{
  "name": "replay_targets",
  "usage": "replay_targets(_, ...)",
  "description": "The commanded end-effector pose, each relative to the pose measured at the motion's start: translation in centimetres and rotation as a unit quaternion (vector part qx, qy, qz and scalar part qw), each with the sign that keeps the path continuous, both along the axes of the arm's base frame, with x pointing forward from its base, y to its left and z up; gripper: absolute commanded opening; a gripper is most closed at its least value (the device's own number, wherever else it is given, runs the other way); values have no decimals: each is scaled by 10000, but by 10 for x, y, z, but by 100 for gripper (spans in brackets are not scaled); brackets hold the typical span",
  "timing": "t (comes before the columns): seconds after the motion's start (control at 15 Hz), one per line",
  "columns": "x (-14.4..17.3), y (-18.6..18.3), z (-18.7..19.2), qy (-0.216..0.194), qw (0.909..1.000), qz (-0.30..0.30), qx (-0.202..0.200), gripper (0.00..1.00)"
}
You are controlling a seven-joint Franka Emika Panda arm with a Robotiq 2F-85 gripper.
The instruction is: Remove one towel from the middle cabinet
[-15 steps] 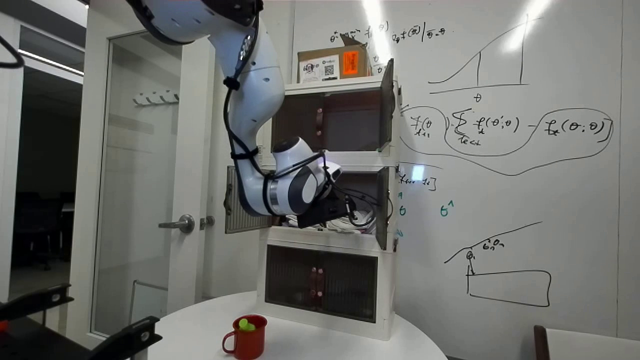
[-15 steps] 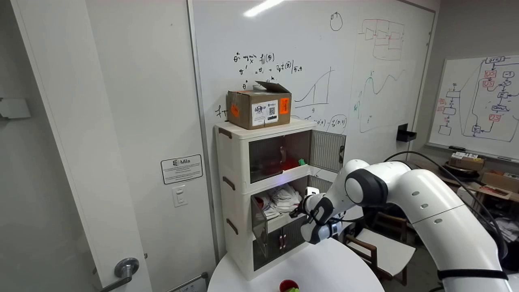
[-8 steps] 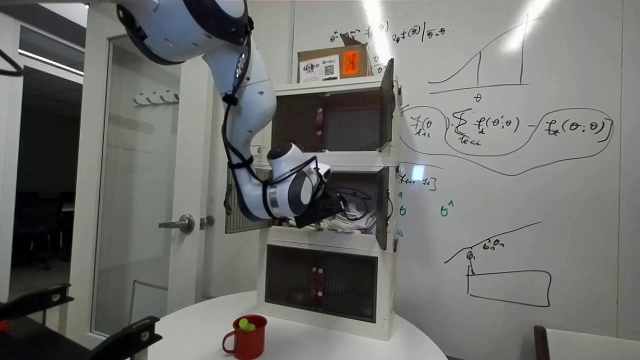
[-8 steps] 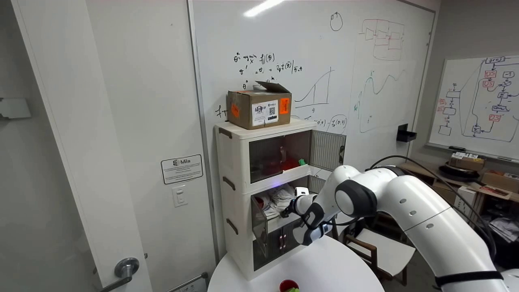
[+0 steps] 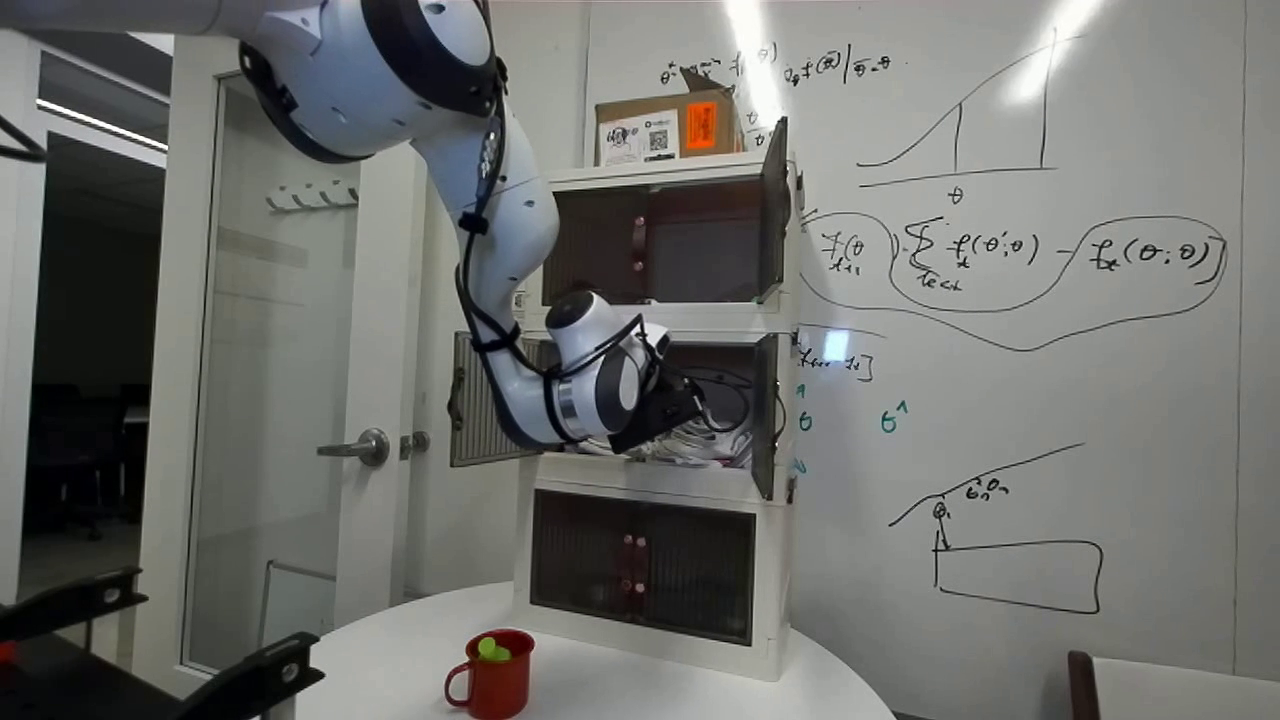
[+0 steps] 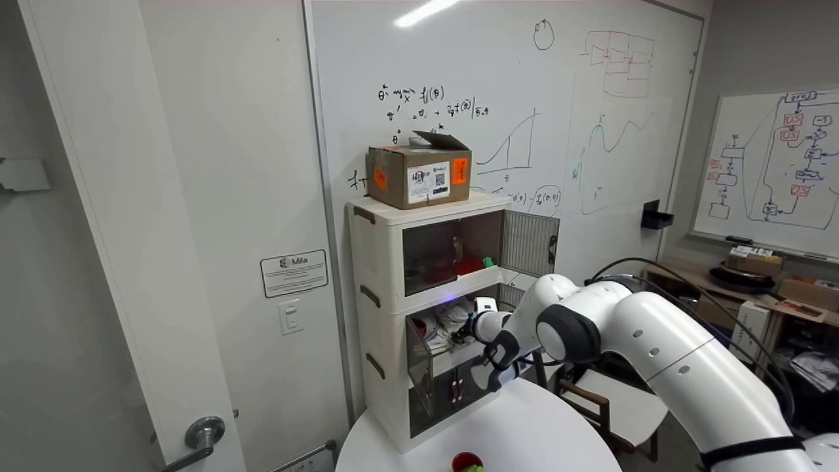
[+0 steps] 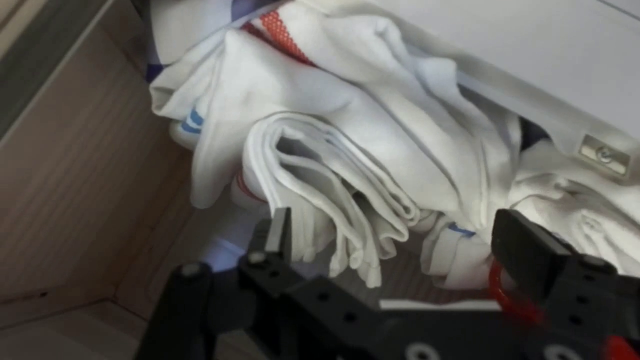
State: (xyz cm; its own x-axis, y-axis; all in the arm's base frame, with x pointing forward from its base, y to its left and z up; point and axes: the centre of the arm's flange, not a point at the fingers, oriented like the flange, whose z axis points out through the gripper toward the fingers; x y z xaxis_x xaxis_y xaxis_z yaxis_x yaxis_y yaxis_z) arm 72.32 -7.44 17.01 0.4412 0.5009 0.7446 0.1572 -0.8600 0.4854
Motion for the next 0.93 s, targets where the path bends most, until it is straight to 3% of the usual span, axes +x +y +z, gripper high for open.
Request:
replay_targets(0.0, 10, -14, 0, -472, 9988, -82, 94, 100)
replay_targets(0.87, 15, -25, 0, -1210, 9866, -209, 1073, 100)
